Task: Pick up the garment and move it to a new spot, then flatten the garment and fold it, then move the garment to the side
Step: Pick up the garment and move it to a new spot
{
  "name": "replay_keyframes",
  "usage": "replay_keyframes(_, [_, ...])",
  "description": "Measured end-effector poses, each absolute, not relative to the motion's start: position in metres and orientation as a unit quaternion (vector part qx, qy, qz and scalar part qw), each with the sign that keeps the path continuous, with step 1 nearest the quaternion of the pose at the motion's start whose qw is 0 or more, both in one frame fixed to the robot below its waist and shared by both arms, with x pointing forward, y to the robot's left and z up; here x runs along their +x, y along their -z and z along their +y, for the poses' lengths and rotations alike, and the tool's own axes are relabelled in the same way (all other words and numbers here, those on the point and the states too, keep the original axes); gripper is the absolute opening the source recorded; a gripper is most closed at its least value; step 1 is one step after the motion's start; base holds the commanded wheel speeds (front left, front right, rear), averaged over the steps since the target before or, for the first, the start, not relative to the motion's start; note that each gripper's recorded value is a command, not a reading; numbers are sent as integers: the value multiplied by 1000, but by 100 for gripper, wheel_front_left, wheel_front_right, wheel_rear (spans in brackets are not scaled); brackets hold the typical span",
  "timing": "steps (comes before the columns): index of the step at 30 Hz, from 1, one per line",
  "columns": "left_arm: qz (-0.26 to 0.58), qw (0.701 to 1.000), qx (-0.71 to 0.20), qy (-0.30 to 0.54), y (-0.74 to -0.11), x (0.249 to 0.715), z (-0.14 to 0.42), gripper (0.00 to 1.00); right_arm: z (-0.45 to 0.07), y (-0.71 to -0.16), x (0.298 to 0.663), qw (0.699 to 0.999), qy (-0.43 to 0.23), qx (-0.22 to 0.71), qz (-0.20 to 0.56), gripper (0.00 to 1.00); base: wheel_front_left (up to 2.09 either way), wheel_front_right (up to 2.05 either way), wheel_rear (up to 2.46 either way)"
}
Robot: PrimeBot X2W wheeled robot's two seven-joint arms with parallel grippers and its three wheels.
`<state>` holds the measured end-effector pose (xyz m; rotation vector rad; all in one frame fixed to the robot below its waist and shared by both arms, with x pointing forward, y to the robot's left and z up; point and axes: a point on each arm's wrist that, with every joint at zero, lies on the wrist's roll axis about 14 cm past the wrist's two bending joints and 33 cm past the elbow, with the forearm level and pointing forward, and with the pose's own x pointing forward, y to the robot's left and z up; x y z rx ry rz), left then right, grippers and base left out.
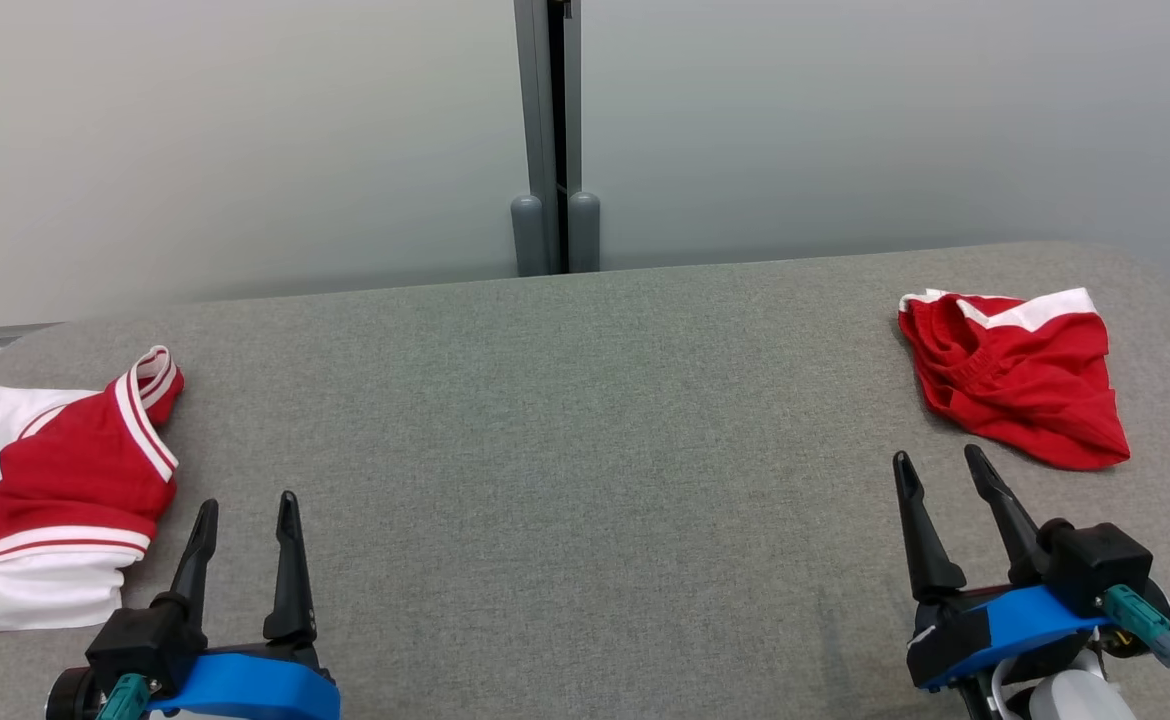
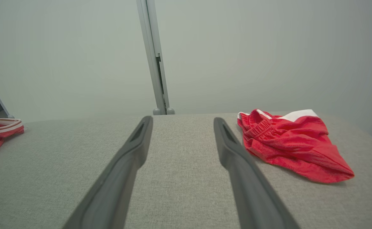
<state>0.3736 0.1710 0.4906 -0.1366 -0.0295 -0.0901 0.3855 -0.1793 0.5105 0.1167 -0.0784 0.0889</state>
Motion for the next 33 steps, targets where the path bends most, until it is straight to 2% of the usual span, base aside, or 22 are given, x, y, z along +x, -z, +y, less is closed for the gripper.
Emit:
replay_keyframes(15, [-12,997,-74,28,-488,374,179,100,-164,-508,392,995,-60,69,-35,100,0,0,0])
replay_keyframes(22, [-21,997,-69,-20,-492,369,212,100,-123,-508,407,990,-114,80,-29,100,0,0,0])
replay_keyframes(33, [-17,990,-62,-125,-487,327,275,100,-36,-507,420,969,-230,90,-18,100,0,0,0])
